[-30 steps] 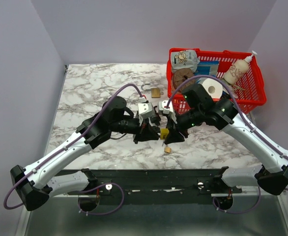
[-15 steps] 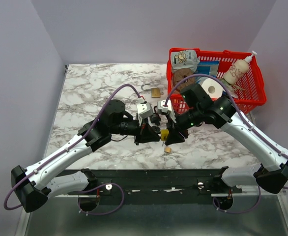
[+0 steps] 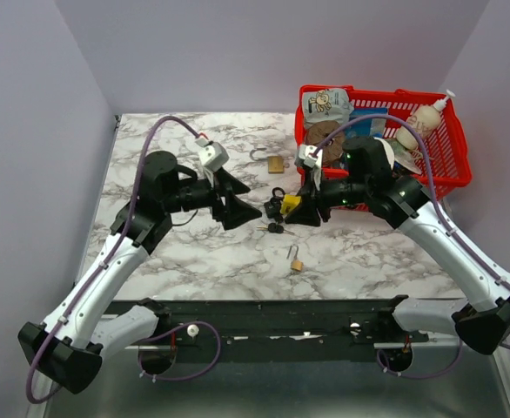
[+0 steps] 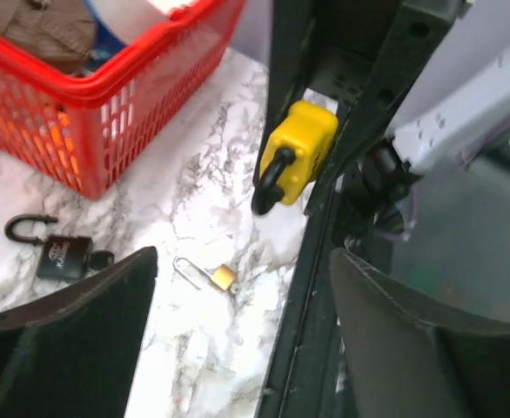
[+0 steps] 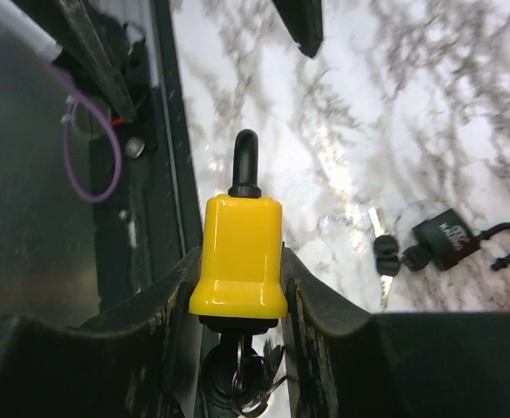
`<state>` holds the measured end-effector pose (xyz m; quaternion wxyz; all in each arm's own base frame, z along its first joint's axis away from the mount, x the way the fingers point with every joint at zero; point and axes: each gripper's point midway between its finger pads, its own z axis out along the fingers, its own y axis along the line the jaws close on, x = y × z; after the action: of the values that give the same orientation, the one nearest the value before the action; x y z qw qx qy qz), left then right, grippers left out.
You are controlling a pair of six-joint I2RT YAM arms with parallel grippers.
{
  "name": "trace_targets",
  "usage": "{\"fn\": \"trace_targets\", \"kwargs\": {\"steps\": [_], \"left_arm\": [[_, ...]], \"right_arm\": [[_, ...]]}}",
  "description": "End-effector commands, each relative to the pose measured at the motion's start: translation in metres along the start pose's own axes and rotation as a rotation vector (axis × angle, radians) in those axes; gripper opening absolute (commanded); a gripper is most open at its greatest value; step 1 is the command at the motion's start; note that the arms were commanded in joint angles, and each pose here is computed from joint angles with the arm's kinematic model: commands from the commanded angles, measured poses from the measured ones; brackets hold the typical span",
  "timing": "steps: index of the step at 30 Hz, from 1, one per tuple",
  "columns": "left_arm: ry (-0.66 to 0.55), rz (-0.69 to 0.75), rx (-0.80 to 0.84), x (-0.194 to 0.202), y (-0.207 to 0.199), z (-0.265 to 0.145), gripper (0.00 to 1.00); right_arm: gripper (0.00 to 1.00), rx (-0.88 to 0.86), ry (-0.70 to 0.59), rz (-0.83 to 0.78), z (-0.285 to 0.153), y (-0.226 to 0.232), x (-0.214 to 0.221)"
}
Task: Lock with the key
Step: Lock the lock.
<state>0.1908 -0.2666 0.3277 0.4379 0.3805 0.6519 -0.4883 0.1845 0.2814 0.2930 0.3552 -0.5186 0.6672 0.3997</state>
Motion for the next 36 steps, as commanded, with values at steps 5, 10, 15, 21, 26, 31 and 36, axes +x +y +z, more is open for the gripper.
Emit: {"fn": "trace_targets", "kwargs": {"steps": [5, 10, 15, 21, 26, 31, 36], "left_arm": [[-0.243, -0.472, -0.062, -0.035, 0.023, -0.018, 0.99], [-0.356, -0.648, -0.033, -0.053, 0.031, -0.014, 0.99], [-0.400, -0.810, -0.097, -0.057, 0.046, -0.015, 0.99], [-0.423, -0.843, -0.120, -0.053, 0.049, -0.018, 0.99], [-0.430, -0.873, -0.132, -0.048, 0.051, -0.018, 0.99], [-0.441, -0.866, -0.125, -0.054, 0.049, -0.020, 0.95], [-0.453, -0.861, -0.127, -0.057, 0.049, -0.021, 0.83]], "right_arm": [[0.01, 0.150, -0.338, -0.077, -0.013, -0.023, -0.079], [0.01, 0.246, -0.402, -0.076, -0.004, -0.043, -0.101], [0.01, 0.363, -0.446, -0.102, 0.009, -0.058, -0.112], [0.01, 0.366, -0.456, -0.139, 0.029, -0.052, -0.118], [0.01, 0.344, -0.444, -0.159, 0.044, -0.047, -0.119], [0.01, 0.361, -0.428, -0.169, 0.055, -0.048, -0.117], [0.01, 0.393, -0.413, -0.183, 0.062, -0.051, -0.115]]}}
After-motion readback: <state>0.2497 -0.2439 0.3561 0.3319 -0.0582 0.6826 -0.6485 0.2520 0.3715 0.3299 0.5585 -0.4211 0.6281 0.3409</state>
